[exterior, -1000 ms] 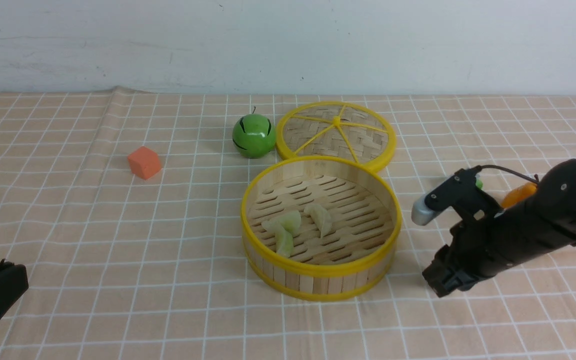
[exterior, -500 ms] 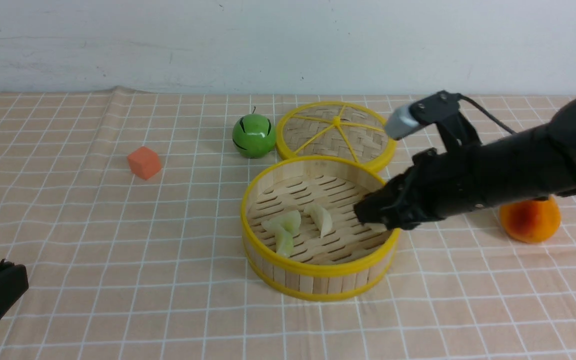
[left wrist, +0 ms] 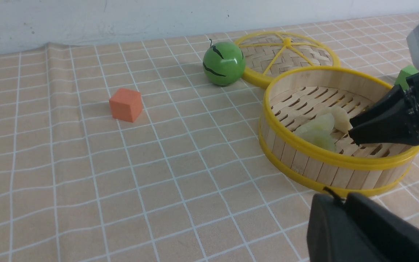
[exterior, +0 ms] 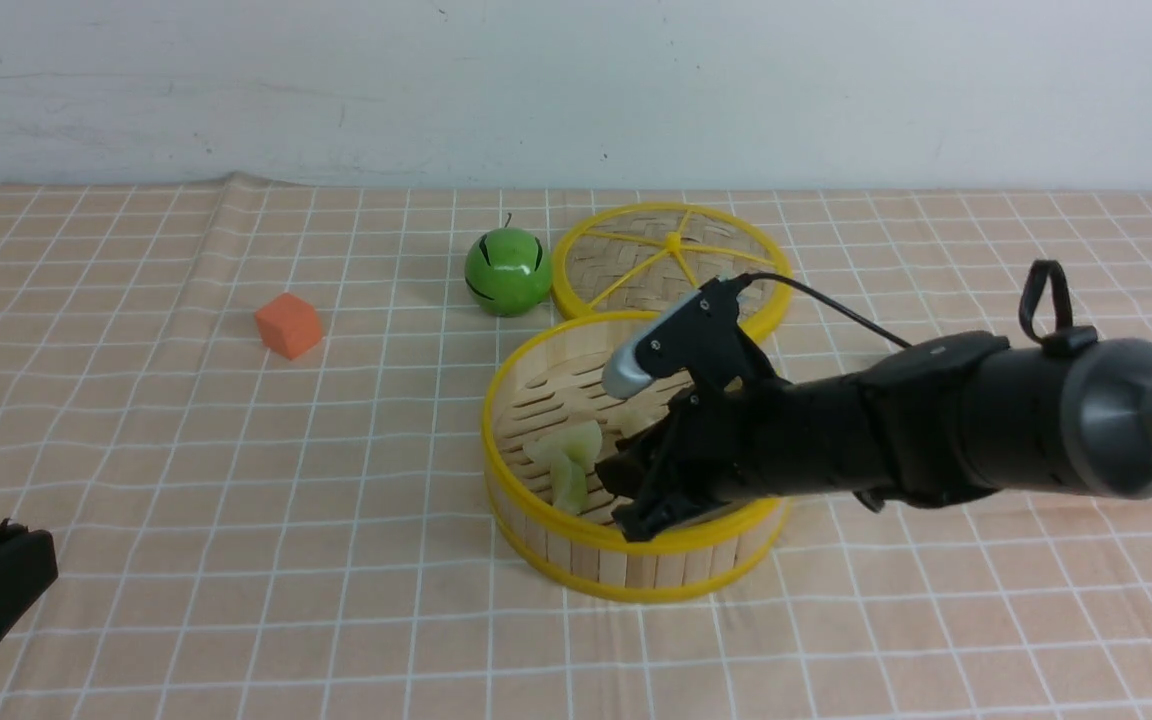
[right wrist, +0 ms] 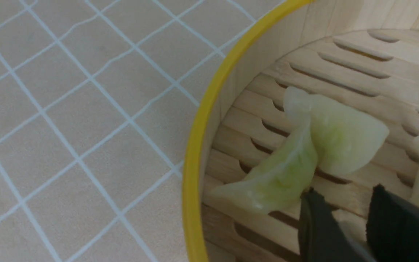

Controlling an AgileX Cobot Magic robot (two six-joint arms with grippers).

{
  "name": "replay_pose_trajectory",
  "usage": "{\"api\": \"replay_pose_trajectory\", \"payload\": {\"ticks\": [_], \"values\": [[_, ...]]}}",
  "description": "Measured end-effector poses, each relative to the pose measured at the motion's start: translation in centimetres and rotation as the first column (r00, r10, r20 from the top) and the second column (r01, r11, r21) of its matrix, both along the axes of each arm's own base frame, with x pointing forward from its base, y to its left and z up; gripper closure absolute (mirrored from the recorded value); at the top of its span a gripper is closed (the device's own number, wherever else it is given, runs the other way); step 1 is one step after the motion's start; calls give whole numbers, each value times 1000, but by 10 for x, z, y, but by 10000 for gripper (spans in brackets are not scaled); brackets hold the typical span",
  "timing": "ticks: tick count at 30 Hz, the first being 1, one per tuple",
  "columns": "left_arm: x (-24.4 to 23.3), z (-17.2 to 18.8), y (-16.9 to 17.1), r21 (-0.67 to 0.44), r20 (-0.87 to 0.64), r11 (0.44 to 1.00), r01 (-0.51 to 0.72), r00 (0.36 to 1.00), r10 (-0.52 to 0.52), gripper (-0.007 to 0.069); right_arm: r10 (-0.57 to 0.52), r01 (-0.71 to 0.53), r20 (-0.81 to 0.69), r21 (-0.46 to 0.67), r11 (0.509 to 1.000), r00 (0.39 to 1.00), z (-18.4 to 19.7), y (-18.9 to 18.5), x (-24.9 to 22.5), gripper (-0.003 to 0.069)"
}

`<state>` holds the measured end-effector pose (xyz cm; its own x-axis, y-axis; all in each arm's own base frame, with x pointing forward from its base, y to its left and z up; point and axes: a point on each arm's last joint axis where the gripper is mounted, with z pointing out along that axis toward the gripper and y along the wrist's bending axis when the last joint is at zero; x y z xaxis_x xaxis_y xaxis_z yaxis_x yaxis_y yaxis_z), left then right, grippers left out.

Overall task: Put the dumplings into the steamer on the table with the brown tablecloth.
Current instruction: 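Place the dumpling in the bamboo steamer basket with the right gripper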

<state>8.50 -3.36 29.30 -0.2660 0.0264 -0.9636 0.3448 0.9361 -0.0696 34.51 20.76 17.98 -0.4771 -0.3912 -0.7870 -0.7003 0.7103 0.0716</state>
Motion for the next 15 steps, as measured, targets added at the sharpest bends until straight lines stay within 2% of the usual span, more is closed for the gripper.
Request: {"api": "replay_pose_trajectory", "payload": {"ticks": [3,4,8,12,15], "values": [[0,0,0,0,0,1000,0,1000,0,579,-23,23,-6,22,999,1000,1,0,1,389],[0,0,0,0,0,1000,0,1000,0,579,-40,41,-13,36,999,999,1,0,1,330],[0,0,0,1,0,1000,0,1000,0,579,-69,69,-14,36,997,998,1,-1,3,218],[0,0,0,1,0,1000,0,1000,0,579,-94,94,10,29,995,995,8,-4,4,185],[0,0,0,1,0,1000,0,1000,0,579,-123,119,82,52,992,989,38,-10,0,198]]}}
